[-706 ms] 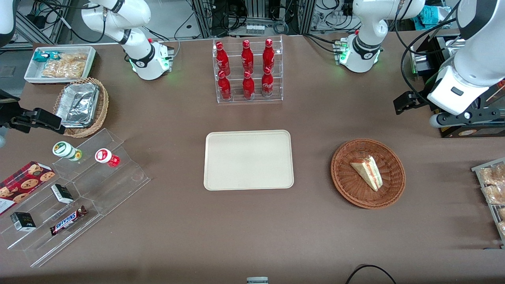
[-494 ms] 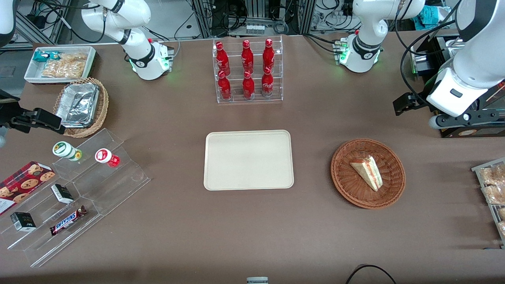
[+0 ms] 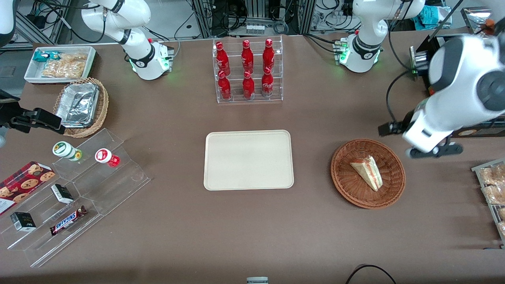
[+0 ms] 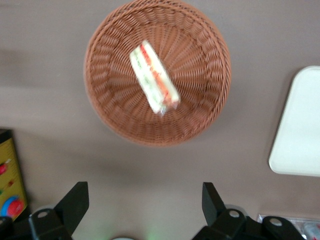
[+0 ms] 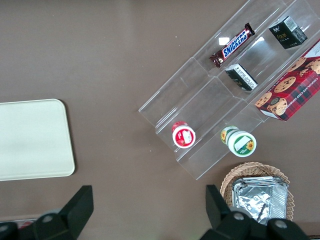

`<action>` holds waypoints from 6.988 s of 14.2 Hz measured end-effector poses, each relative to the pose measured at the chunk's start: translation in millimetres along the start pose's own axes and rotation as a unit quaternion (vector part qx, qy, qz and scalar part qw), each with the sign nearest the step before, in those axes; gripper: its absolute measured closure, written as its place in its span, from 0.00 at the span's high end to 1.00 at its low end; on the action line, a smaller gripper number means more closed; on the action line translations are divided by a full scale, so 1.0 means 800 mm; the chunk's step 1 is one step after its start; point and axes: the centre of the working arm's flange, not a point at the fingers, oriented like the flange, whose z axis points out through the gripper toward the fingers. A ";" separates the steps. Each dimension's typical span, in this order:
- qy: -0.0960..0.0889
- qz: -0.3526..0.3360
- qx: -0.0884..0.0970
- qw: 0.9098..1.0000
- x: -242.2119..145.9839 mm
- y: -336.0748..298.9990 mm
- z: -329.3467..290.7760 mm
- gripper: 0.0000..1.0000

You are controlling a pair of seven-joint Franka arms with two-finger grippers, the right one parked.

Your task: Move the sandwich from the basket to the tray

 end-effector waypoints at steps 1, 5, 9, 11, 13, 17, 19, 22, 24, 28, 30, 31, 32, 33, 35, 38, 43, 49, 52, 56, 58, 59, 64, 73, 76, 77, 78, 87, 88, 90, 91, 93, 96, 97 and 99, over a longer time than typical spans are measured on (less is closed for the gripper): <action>0.007 0.000 -0.003 1.000 0.014 0.003 0.030 1.00; 0.027 -0.019 -0.012 0.999 0.035 0.008 0.116 1.00; 0.040 -0.154 -0.023 0.987 0.043 0.008 0.149 1.00; 0.065 -0.236 -0.041 0.969 0.044 0.010 0.169 1.00; 0.076 -0.282 -0.053 0.955 0.039 0.010 0.196 1.00; 0.065 -0.299 -0.048 0.951 0.031 0.009 0.223 1.00; 0.056 -0.301 -0.044 0.951 0.032 0.009 0.236 1.00; 0.042 -0.303 -0.038 0.951 0.036 0.010 0.261 0.81; 0.042 -0.304 -0.038 0.951 0.039 0.009 0.265 0.61; 0.056 -0.304 -0.046 0.950 0.048 0.010 0.238 0.25; 0.049 -0.289 -0.039 0.955 0.046 0.013 0.205 0.19; 0.044 -0.269 -0.034 0.962 0.042 0.021 0.183 0.19; 0.035 -0.236 -0.026 0.971 0.035 0.036 0.163 0.19; 0.024 -0.193 -0.016 0.981 0.026 0.056 0.147 0.16; 0.014 -0.113 -0.003 0.993 0.006 0.119 0.128 0.15; 0.020 -0.037 0.005 0.999 -0.027 0.234 0.132 0.14; 0.014 -0.008 0.017 1.000 -0.076 0.398 0.189 0.14; 0.052 -0.004 -0.023 0.998 -0.111 0.508 0.209 0.14; 0.061 -0.005 -0.036 0.997 -0.112 0.524 0.232 0.14; 0.057 -0.024 -0.040 0.997 -0.106 0.533 0.280 0.14; 0.055 -0.026 -0.038 0.997 -0.106 0.533 0.288 0.14; 0.055 -0.026 -0.038 0.997 -0.105 0.533 0.287 0.19; 0.061 -0.019 -0.043 0.997 -0.114 0.544 0.258 0.67; 0.029 -0.116 0.023 0.993 -0.050 0.368 0.108 1.00; 0.018 -0.099 0.026 0.995 -0.036 0.284 0.094 1.00; 0.017 -0.092 0.026 0.995 -0.038 0.256 0.083 1.00; 0.016 -0.087 0.026 0.996 -0.044 0.227 0.070 1.00; -0.026 0.006 0.018 0.999 -0.106 -0.021 -0.070 1.00; -0.019 0.012 0.013 1.000 -0.108 -0.041 -0.082 1.00; 0.000 0.017 0.005 1.000 -0.106 -0.072 -0.107 1.00; 0.009 0.019 0.002 1.000 -0.106 -0.081 -0.118 1.00; 0.028 0.016 -0.002 0.999 -0.106 -0.089 -0.140 1.00; 0.043 0.021 -0.006 0.999 -0.109 -0.109 -0.168 1.00; 0.044 0.022 -0.006 0.999 -0.109 -0.113 -0.171 1.00; 0.055 0.022 -0.008 0.998 -0.101 -0.112 -0.170 1.00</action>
